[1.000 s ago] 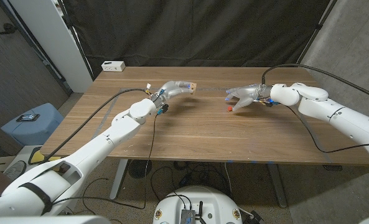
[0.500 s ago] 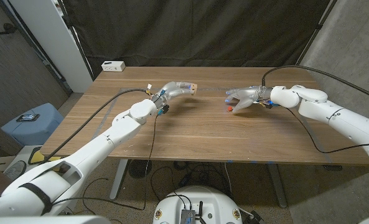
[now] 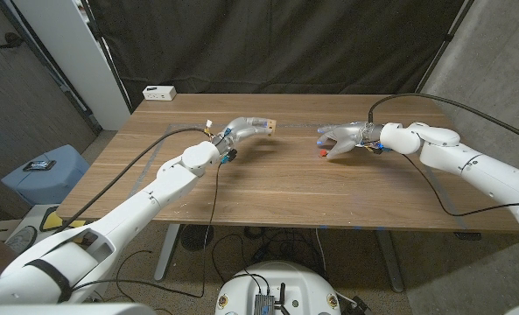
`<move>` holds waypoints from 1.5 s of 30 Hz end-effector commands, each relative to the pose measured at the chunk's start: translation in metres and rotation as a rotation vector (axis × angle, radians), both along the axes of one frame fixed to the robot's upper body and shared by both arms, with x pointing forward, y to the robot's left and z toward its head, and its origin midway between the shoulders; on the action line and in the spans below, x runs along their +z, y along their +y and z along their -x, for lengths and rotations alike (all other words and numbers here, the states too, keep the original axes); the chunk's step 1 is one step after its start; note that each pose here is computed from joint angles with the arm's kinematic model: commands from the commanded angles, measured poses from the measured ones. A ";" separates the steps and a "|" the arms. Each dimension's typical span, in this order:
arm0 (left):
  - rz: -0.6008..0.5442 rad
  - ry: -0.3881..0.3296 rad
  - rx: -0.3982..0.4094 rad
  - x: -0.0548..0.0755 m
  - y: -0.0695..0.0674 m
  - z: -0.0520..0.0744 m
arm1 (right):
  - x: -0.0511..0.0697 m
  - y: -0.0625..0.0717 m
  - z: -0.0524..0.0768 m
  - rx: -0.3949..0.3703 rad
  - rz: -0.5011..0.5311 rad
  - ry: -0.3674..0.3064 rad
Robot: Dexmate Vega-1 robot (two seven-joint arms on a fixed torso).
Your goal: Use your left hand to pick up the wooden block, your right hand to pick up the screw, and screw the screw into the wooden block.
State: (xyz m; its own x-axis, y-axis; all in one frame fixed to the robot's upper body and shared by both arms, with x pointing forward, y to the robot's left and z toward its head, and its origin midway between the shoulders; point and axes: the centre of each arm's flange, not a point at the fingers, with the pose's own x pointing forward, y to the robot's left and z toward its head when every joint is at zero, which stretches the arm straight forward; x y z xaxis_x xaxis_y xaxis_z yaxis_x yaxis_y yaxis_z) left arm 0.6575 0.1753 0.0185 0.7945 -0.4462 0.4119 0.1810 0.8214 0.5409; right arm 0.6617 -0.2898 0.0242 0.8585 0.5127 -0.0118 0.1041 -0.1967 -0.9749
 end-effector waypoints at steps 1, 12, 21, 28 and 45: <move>0.011 0.011 0.011 -0.008 0.008 0.001 | 0.002 0.003 -0.001 0.031 -0.017 -0.054; 0.003 0.012 0.002 -0.007 0.006 -0.001 | 0.000 0.006 -0.003 0.038 -0.028 -0.064; 0.003 0.016 -0.004 -0.007 0.005 -0.001 | -0.002 0.006 -0.005 0.043 -0.042 -0.074; 0.000 0.018 -0.006 -0.008 0.004 -0.002 | -0.003 0.005 -0.005 0.047 -0.049 -0.085; -0.007 0.026 -0.012 -0.008 0.003 -0.003 | -0.009 0.008 -0.007 0.051 -0.062 -0.106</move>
